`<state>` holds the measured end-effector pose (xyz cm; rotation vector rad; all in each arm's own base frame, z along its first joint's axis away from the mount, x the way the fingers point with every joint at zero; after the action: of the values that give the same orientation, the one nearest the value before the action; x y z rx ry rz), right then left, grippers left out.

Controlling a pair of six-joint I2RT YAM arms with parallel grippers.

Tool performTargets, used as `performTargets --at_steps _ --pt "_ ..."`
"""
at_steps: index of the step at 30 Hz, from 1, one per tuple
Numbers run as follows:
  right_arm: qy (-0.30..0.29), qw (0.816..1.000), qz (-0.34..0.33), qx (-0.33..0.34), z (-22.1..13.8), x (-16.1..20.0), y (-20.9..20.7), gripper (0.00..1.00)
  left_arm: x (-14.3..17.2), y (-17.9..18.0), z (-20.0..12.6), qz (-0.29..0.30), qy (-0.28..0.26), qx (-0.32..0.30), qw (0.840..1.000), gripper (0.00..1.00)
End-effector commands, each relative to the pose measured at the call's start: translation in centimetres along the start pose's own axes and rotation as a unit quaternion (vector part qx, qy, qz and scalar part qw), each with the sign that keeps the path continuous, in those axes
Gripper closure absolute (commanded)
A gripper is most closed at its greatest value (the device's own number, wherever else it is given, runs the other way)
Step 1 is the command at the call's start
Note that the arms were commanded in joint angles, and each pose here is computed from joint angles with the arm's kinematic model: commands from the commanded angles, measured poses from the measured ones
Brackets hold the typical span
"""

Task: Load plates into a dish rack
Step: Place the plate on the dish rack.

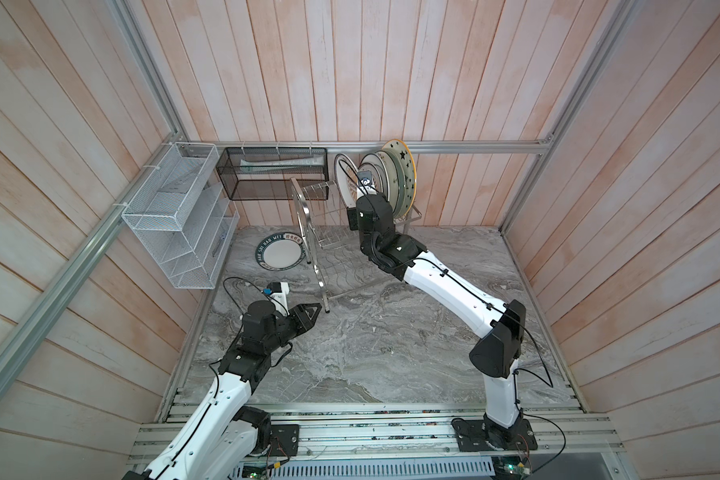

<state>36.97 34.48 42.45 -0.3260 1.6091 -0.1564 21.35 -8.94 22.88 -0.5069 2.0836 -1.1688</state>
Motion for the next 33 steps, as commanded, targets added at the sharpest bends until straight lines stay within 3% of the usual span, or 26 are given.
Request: performTargets --at_steps 1,33 --pt "-0.014 0.999 0.026 0.014 -0.13 -1.21 -0.21 1.0 0.25 0.29 -0.12 0.002 0.007 0.0 1.0 0.6" --pt "0.012 1.0 0.015 0.02 0.41 -0.73 -0.11 1.0 0.23 0.34 -0.33 0.0 0.006 0.0 1.0 0.6"
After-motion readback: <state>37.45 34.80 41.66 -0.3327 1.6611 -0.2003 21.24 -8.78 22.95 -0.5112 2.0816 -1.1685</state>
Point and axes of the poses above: each gripper's point midway between its finger pads, its own z axis out along the fingers, its own y axis along the line the jaws close on, x = y × z, the point moved 9 cm from there along -z, back along the fingers, and after that the axes turned 12 degrees about -z, right-handed, at the moved point
